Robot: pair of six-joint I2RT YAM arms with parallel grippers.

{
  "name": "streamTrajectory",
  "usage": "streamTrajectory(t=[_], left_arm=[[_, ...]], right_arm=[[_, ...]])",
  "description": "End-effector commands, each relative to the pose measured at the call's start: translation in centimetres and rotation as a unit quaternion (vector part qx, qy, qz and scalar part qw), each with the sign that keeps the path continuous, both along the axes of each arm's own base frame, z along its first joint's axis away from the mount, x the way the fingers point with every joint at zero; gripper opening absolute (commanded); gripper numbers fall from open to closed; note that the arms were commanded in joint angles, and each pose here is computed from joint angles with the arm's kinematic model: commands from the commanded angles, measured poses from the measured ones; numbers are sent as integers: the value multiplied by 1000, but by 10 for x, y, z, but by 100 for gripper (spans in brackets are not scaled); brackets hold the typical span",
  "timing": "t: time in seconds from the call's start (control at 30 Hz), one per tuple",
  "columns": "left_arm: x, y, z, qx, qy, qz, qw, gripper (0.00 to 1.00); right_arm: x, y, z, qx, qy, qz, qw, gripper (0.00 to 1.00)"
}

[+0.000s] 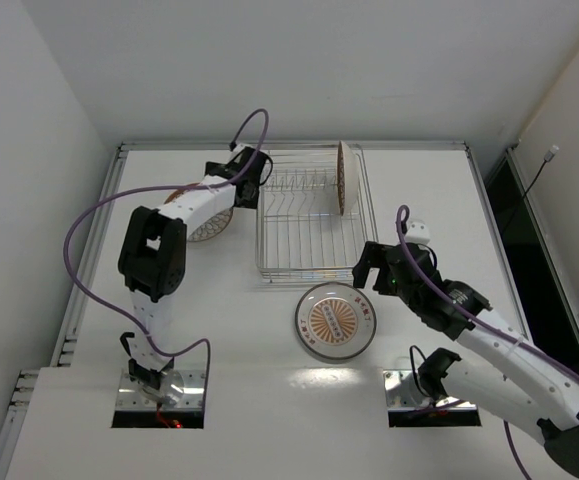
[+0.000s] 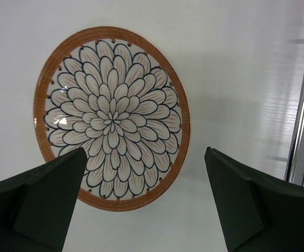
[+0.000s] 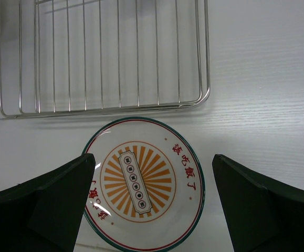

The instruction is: Load the plates into the dish rack

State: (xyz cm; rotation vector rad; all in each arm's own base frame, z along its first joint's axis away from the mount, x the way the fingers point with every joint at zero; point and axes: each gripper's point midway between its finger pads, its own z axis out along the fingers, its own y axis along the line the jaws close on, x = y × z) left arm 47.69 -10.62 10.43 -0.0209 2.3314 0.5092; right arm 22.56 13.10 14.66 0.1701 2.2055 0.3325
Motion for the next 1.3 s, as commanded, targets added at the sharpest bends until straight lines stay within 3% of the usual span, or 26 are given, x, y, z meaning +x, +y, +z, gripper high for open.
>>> streamTrajectory(t=[0.0,0.2,0.43,0.53,0.63,0.83,1.0,1.1,1.13,1.23,1.27], left_arm=[[-9,2,-48,-40,71,-16,997,96],[-7,-4,-78,-92,113,-27,989,96],[-9,-3,-86,-86,123,-30,988,96],[-10,0,-93,-78,132,-25,988,85],[-12,2,-101,-68,142,-25,987,67],[-14,13,-108,-38,157,-9,987,66],[-13,22,-113,-13,154,13,988,58],[-11,23,-110,-11,151,19,988,42],[-11,23,-110,-11,151,19,988,31],[-9,22,-107,-12,146,19,989,15],[-8,24,-106,-8,144,21,989,6]], right_arm=[[0,5,5,13,-3,1,1000,92],[0,5,5,13,-3,1,1000,92],[0,9,4,17,0,9,1000,92],[0,9,4,17,0,9,1000,92],[-1,8,2,15,4,9,1000,92],[0,9,6,17,0,9,1000,92],[0,9,7,15,3,9,1000,92],[0,9,7,15,3,9,1000,92],[1,9,4,12,7,9,1000,92],[-1,8,2,9,11,9,1000,92],[-1,8,2,9,11,9,1000,92]])
